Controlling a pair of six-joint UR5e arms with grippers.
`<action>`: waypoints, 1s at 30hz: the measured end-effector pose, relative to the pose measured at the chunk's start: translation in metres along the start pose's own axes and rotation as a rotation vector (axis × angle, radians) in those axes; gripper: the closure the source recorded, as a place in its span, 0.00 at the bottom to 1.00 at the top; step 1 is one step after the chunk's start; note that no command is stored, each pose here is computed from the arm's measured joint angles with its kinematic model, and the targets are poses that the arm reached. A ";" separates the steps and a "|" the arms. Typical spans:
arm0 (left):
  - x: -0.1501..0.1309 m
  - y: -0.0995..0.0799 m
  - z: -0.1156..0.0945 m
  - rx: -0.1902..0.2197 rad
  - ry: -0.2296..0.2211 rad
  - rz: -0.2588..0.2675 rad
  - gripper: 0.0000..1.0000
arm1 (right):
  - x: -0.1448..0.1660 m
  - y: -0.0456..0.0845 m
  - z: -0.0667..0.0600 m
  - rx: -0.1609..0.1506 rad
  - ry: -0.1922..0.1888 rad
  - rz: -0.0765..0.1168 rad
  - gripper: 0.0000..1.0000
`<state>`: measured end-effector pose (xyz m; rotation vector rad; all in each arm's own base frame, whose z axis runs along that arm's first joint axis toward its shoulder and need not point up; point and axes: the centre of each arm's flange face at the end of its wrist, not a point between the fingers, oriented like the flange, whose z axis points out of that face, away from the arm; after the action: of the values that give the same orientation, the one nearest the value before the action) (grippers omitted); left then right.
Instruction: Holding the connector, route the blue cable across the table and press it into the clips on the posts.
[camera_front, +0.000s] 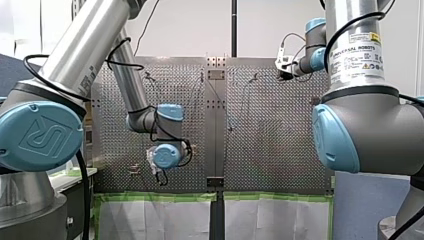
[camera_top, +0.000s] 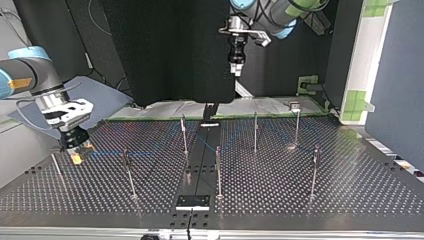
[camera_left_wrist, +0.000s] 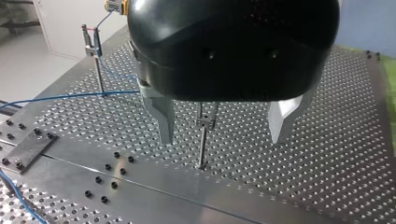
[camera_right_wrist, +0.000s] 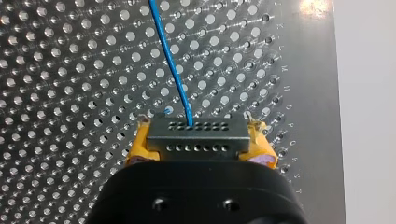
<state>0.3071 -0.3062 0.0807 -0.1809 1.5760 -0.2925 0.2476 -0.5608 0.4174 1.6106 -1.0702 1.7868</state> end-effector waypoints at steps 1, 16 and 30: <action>0.000 0.001 -0.001 0.000 0.002 0.001 0.00 | 0.000 0.000 0.000 0.000 0.000 0.000 1.00; 0.001 0.002 -0.003 -0.001 0.005 0.003 0.00 | 0.000 0.000 0.000 0.000 0.000 0.000 1.00; 0.001 0.002 -0.003 -0.001 0.005 0.003 0.00 | 0.000 0.000 0.000 0.000 0.000 0.000 1.00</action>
<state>0.3042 -0.3047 0.0791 -0.1783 1.5810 -0.2898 0.2478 -0.5606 0.4175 1.6108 -1.0701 1.7872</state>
